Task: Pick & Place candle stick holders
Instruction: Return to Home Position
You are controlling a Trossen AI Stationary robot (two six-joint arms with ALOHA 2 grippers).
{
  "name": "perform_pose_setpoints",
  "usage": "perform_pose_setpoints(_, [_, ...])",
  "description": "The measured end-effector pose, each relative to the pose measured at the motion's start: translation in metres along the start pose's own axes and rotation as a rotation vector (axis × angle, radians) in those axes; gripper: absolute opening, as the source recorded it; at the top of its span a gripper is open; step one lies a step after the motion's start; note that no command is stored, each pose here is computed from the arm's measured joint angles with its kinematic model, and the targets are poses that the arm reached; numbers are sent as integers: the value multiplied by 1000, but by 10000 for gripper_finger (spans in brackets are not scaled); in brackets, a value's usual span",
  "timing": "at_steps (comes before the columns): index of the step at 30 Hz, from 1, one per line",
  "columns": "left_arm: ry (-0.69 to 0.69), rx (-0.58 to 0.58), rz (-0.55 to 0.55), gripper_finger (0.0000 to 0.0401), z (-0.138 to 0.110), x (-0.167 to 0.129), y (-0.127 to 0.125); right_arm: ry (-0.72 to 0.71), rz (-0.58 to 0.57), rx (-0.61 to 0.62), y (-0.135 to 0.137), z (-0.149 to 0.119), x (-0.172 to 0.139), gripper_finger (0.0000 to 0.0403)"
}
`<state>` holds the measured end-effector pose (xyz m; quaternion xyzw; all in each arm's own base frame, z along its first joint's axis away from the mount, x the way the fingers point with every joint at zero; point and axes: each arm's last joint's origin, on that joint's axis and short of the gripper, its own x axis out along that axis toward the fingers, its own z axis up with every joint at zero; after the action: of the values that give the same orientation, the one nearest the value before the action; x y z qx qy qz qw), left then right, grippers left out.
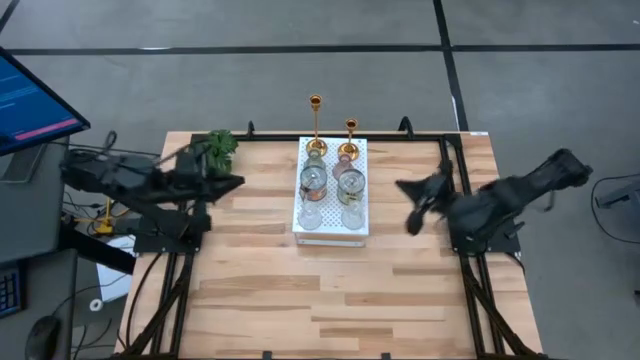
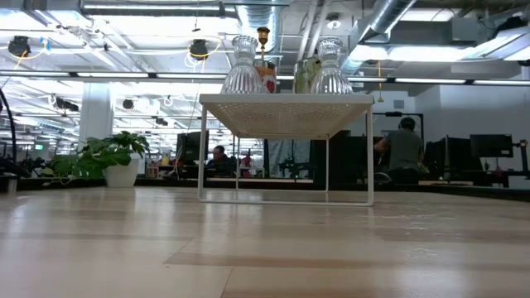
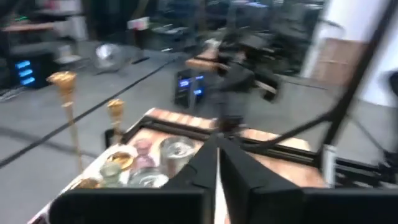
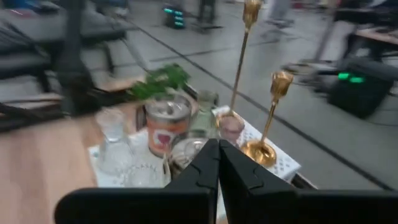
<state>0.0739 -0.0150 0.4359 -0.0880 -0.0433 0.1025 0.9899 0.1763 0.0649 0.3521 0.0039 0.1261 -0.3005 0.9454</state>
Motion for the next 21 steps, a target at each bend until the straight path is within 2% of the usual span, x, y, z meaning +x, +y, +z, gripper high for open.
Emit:
perform_pose_setpoints(5, [-46, 9, -196, 5, 7, -22, 10, -69, 238, 94, -59, 22, -29, 0])
perform_pose_setpoints(7, [-62, 1, -269, 4, 9, -29, 13, -152, 337, 109, -76, 26, -39, 0])
perform_pose_setpoints(10, [-77, -3, -344, 3, 7, -37, 16, -301, 427, 97, -98, 26, -53, 0])
perform_pose_setpoints(15, [-31, -56, -348, 3, -15, -37, 19, -461, 427, 148, -126, 5, -69, 0])
perform_pose_setpoints(21, [-5, -149, -350, 2, -50, -29, 17, -473, 431, 198, -124, -43, -58, 0])
